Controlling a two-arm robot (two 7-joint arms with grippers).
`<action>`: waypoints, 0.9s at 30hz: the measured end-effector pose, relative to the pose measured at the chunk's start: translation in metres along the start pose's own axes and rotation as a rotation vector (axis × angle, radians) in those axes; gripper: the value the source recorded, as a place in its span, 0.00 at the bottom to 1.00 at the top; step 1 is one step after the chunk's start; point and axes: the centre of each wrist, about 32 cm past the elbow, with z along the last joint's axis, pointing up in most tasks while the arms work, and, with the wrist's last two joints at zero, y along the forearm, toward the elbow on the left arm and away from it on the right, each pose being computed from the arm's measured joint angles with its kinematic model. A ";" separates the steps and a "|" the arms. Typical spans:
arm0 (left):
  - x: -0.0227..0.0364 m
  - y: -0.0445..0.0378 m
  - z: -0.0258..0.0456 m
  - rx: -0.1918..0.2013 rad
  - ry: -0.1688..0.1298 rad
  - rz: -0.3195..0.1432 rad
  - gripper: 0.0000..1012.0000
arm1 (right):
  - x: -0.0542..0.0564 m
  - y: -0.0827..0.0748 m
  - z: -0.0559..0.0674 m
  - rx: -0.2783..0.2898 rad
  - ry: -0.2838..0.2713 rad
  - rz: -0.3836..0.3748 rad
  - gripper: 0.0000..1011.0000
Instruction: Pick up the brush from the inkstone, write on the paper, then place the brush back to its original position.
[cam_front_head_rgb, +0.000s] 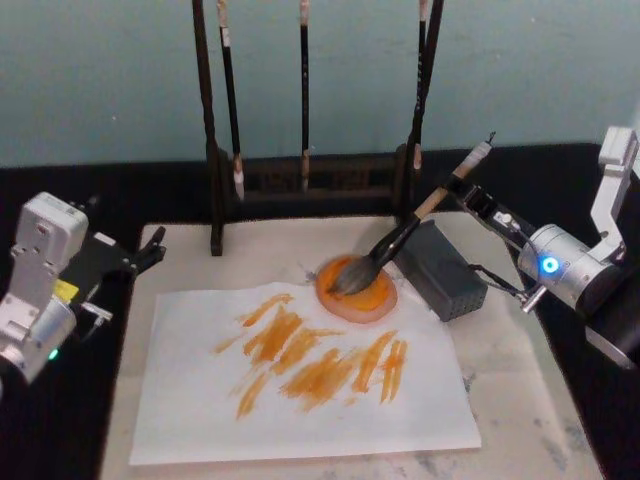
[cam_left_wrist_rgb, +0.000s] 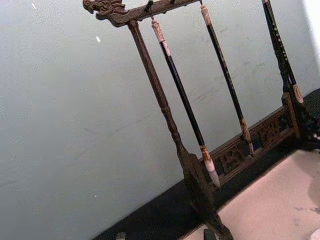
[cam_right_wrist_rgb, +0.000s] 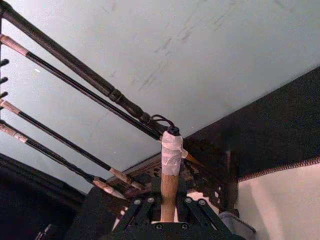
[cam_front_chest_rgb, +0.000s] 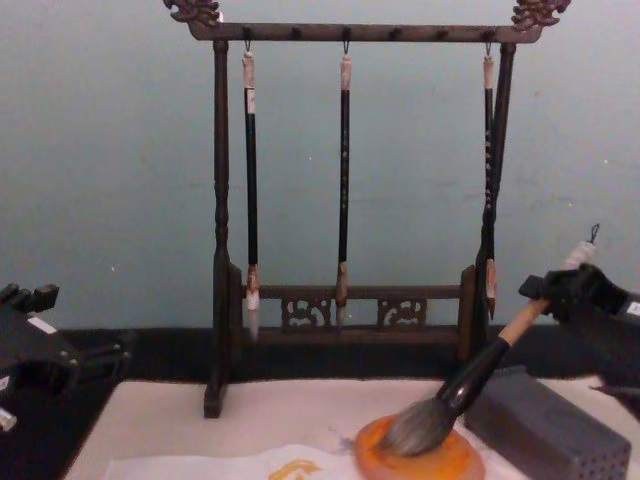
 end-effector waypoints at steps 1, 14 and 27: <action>0.0000 0.0000 0.0000 0.000 0.000 0.000 0.99 | 0.000 0.000 0.000 0.000 0.001 -0.001 0.17; 0.0000 0.0000 0.0000 0.000 0.000 0.000 0.99 | 0.000 0.002 -0.002 0.010 0.001 -0.011 0.17; 0.0000 0.0000 0.0000 0.000 0.000 0.000 0.99 | 0.001 0.003 -0.005 0.019 0.002 -0.029 0.17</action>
